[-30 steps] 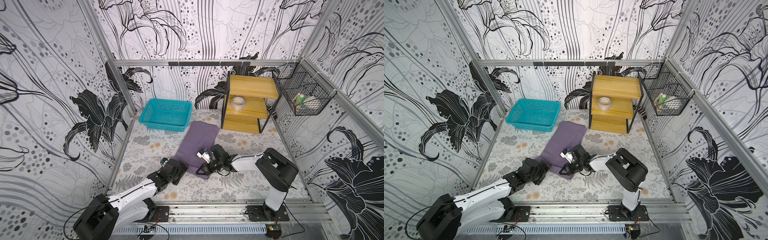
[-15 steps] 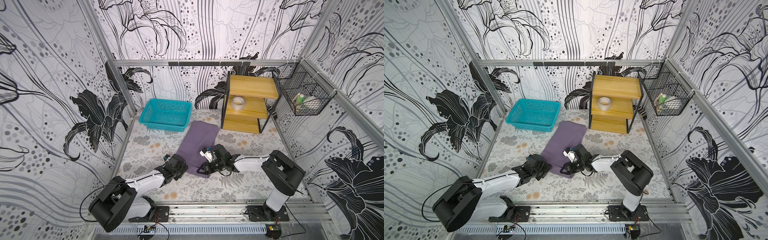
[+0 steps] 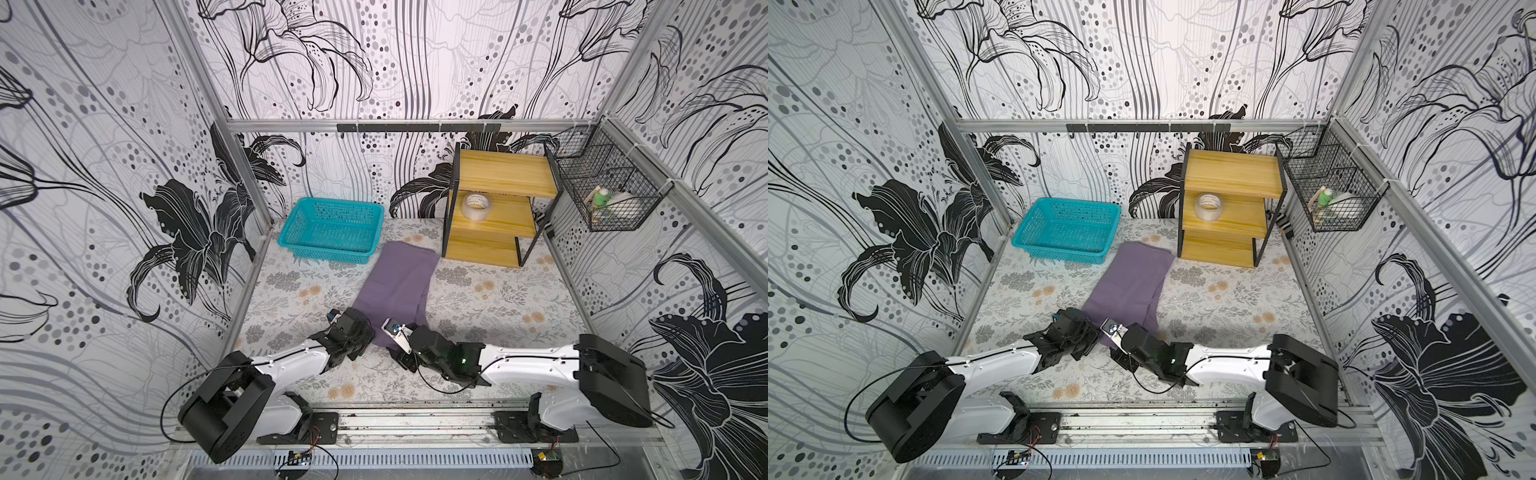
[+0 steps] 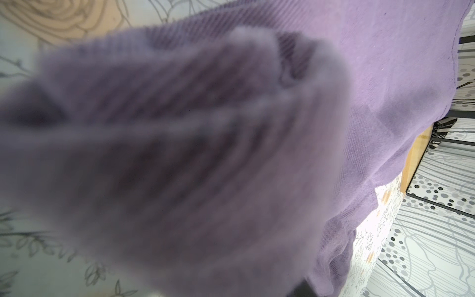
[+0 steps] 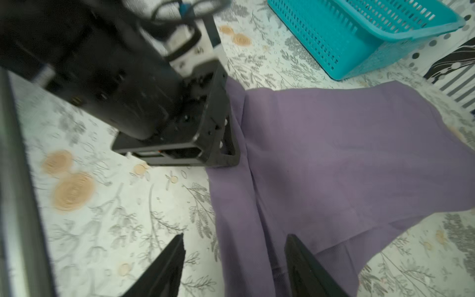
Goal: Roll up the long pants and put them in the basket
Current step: Roll the long pant at the center of the board.
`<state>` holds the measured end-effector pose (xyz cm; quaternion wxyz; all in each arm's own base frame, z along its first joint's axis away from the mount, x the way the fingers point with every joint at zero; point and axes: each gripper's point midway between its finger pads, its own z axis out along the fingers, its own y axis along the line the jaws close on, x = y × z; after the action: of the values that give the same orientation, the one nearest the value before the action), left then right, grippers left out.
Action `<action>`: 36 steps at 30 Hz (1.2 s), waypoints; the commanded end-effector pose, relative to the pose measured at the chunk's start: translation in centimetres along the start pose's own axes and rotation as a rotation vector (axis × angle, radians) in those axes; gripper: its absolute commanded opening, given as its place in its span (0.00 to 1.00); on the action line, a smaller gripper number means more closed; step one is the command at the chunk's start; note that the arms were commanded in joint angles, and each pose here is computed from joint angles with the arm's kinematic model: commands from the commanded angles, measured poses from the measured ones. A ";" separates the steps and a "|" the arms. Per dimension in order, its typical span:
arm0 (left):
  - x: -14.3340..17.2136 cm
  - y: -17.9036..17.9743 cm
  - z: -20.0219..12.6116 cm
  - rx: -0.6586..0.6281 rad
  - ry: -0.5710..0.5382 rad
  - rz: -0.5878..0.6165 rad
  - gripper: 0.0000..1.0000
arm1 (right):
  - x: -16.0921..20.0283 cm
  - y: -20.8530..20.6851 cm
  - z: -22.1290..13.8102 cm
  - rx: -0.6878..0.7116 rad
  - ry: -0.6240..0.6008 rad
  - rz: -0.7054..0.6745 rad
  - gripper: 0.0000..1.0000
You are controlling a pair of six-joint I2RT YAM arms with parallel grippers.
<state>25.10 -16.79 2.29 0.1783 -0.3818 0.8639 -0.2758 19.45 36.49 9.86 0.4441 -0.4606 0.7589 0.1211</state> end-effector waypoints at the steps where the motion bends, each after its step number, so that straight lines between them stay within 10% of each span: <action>1: -0.2 3.3 0.4 -0.103 -0.017 -0.017 0.36 | 2.2 -1.2 1.8 0.132 0.078 -0.150 0.64; 7: -0.2 3.4 0.4 -0.103 -0.017 -0.020 0.35 | 3.4 0.1 4.0 0.109 0.121 -0.177 0.60; 16: -1.3 0.1 -1.5 -0.008 -0.066 0.017 0.58 | 5.1 0.3 4.8 0.037 0.195 -0.023 0.08; 22: -1.5 -3.6 -3.8 0.145 -0.064 0.037 0.89 | 5.6 1.6 4.1 -0.281 0.204 0.330 0.05; 36: 2.6 -2.3 -1.5 0.089 0.035 0.036 0.88 | 5.5 1.1 3.0 -0.693 0.231 0.772 0.04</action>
<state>23.54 -19.51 4.88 0.1819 -0.3409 0.8655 -0.3188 21.82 35.35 3.59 0.1743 -0.2927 0.8433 0.4156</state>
